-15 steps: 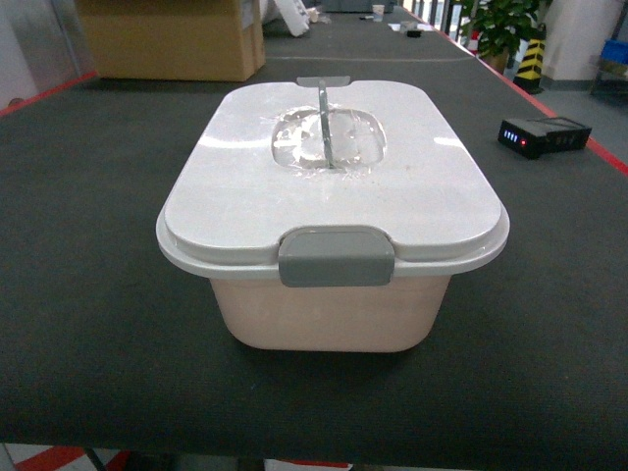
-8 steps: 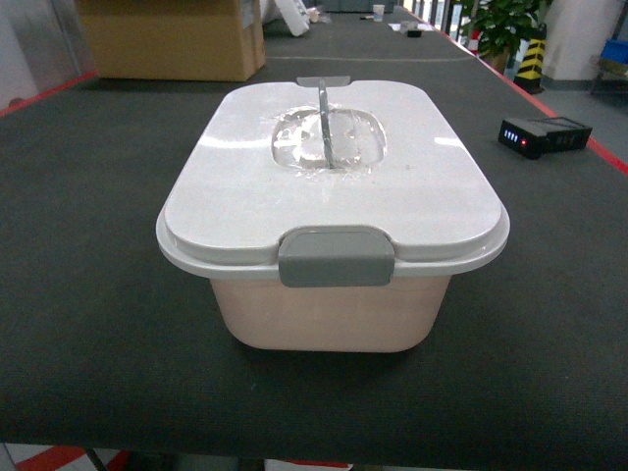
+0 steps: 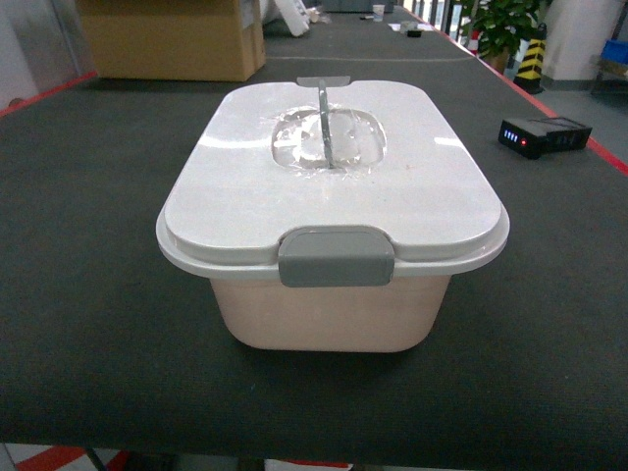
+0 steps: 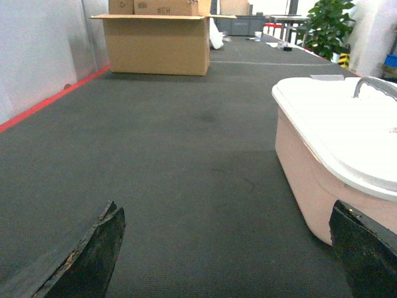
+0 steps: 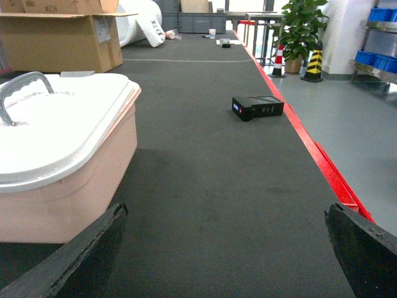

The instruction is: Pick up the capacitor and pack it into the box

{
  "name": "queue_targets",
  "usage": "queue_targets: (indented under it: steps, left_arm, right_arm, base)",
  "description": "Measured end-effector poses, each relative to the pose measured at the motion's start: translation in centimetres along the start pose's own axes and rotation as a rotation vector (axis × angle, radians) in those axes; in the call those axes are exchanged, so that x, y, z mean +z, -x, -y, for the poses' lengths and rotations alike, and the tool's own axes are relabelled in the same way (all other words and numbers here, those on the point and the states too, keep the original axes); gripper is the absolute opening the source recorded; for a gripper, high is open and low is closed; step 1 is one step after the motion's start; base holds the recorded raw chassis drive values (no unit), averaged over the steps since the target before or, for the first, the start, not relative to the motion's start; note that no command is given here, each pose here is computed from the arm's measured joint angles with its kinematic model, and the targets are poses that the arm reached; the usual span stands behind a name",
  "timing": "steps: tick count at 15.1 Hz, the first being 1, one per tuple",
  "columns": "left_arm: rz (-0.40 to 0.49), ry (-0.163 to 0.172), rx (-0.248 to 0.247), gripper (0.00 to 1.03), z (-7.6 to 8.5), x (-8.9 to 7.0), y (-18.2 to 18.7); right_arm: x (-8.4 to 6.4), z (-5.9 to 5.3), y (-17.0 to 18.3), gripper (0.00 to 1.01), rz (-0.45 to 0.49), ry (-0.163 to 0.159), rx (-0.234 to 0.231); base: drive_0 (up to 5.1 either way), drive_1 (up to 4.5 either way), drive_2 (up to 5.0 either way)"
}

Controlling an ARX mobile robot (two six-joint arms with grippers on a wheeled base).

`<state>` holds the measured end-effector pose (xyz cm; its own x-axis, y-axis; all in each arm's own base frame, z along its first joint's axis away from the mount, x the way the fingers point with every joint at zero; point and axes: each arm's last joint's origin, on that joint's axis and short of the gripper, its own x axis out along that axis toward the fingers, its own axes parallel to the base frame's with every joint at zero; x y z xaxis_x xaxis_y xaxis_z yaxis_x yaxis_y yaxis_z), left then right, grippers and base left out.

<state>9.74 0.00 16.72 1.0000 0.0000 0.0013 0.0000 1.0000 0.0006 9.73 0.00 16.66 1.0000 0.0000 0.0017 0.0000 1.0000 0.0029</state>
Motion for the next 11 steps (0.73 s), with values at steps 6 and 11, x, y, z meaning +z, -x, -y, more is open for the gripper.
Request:
queue_targets:
  steps: [6, 11]
  left_arm:
    - [0.000, 0.000, 0.000, 0.98, 0.00, 0.00, 0.00]
    - [0.000, 0.000, 0.000, 0.98, 0.00, 0.00, 0.00]
  right_arm:
    - [0.00, 0.00, 0.00, 0.98, 0.000, 0.000, 0.000]
    - [0.00, 0.00, 0.00, 0.98, 0.000, 0.000, 0.000]
  base:
    - [0.0, 0.00, 0.0]
    - [0.0, 0.00, 0.0]
